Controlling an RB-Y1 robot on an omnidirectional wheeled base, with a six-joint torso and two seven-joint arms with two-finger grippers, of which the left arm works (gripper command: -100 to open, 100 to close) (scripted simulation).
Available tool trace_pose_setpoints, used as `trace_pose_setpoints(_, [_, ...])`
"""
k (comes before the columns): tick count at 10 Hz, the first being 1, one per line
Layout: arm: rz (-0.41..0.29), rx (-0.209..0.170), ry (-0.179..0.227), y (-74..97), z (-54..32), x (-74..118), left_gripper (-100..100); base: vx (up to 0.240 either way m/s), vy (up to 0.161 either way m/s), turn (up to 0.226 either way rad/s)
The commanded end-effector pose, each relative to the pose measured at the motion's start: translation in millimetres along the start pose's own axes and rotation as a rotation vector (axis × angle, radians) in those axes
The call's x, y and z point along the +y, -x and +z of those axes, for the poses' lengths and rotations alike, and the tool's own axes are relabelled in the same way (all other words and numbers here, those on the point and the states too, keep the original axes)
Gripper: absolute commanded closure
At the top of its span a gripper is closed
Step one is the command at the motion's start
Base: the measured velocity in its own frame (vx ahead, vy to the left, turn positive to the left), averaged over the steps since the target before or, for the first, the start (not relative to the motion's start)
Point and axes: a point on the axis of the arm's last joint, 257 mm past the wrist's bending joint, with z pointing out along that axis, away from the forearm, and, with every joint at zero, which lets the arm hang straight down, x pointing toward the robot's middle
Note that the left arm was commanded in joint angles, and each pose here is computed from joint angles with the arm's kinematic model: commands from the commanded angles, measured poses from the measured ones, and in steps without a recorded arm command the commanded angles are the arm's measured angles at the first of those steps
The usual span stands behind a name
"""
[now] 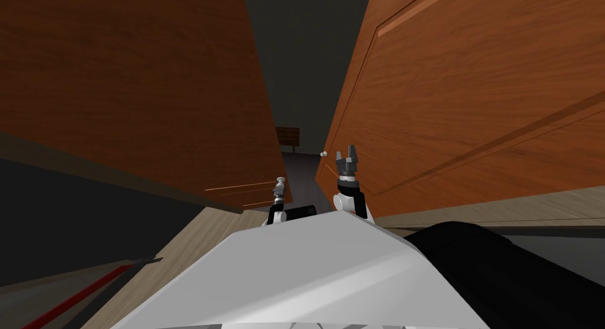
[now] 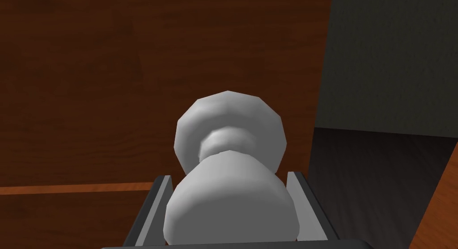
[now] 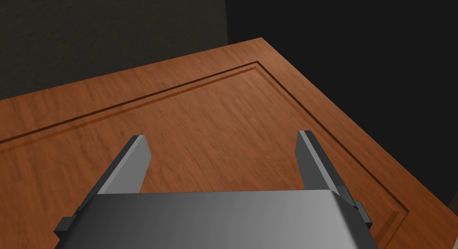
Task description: Push the door open
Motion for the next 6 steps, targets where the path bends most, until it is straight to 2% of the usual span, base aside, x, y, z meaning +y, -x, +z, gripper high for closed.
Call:
trace_pose_setpoints(1, [0.008,0.001,-0.021,0.1,2.0,-11.4,100,0.098,-0.016,0.025])
trace_pose_setpoints(6, [0.021,0.005,-0.073,-0.3,6.0,-36.0,100,0.166,-0.043,0.036])
